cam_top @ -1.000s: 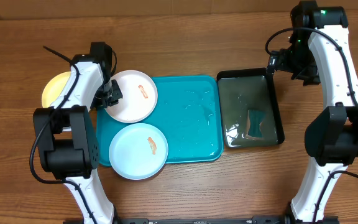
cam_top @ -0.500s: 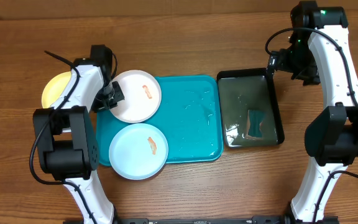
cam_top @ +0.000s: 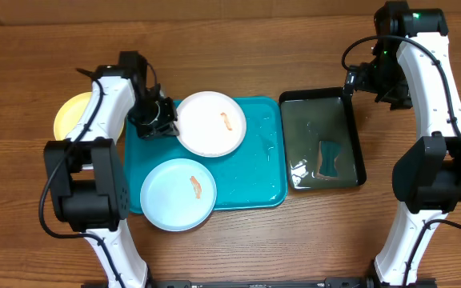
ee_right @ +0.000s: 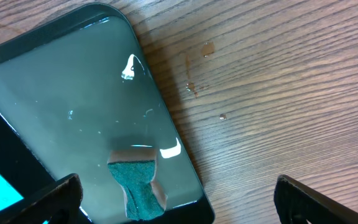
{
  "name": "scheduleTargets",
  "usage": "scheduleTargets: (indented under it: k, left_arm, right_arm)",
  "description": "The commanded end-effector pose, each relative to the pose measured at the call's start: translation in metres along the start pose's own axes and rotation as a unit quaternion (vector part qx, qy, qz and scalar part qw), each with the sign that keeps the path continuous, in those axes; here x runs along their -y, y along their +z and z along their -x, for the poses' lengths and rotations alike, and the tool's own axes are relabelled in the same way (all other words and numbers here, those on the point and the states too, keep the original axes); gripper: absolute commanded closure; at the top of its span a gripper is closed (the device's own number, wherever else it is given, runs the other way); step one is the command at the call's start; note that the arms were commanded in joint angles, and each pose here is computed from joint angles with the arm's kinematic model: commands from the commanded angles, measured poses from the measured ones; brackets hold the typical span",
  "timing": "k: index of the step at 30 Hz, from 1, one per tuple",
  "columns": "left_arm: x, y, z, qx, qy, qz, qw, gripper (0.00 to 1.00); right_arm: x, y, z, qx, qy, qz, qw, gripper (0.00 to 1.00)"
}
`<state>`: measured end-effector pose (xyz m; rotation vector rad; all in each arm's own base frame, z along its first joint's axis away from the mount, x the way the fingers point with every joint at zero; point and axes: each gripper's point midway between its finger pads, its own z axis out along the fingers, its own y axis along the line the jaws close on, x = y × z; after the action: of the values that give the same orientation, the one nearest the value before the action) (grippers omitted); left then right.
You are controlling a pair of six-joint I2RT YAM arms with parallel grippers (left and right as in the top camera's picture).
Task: Clean dirty plates on tray and stack at the side
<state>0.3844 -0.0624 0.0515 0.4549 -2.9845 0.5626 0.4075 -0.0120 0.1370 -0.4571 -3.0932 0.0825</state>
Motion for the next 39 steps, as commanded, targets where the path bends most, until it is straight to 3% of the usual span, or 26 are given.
scheduleTargets:
  k: [1,12,22,32,35,39]
  left_arm:
    - [0.031,0.007,-0.015,-0.016,0.045,-0.027,0.998,0.96]
    - [0.05,0.026,-0.022,0.008,0.055,0.039,0.998,0.96]
    - [0.04,0.028,-0.018,0.028,0.064,0.089,0.994,0.96]
    - [0.035,0.038,-0.026,0.018,0.067,0.099,0.993,0.96]
    - [0.034,0.043,-0.024,0.024,0.073,0.096,0.992,0.96]
    - [0.036,0.043,-0.02,0.031,0.075,0.092,0.992,0.96]
  right_arm:
    - [0.001,-0.005,0.0,0.008,0.003,-0.001,1.0,0.0]
    - [0.001,-0.005,0.0,0.008,0.003,-0.001,1.0,0.0]
    - [0.001,-0.005,0.0,0.008,0.003,-0.001,1.0,0.0]
    - [0.001,-0.005,0.0,0.008,0.003,-0.001,1.0,0.0]
    - [-0.015,-0.006,0.008,0.021,0.003,0.043,0.999,0.0]
    - [-0.035,-0.01,-0.015,-0.033,0.001,0.106,0.994,0.0]
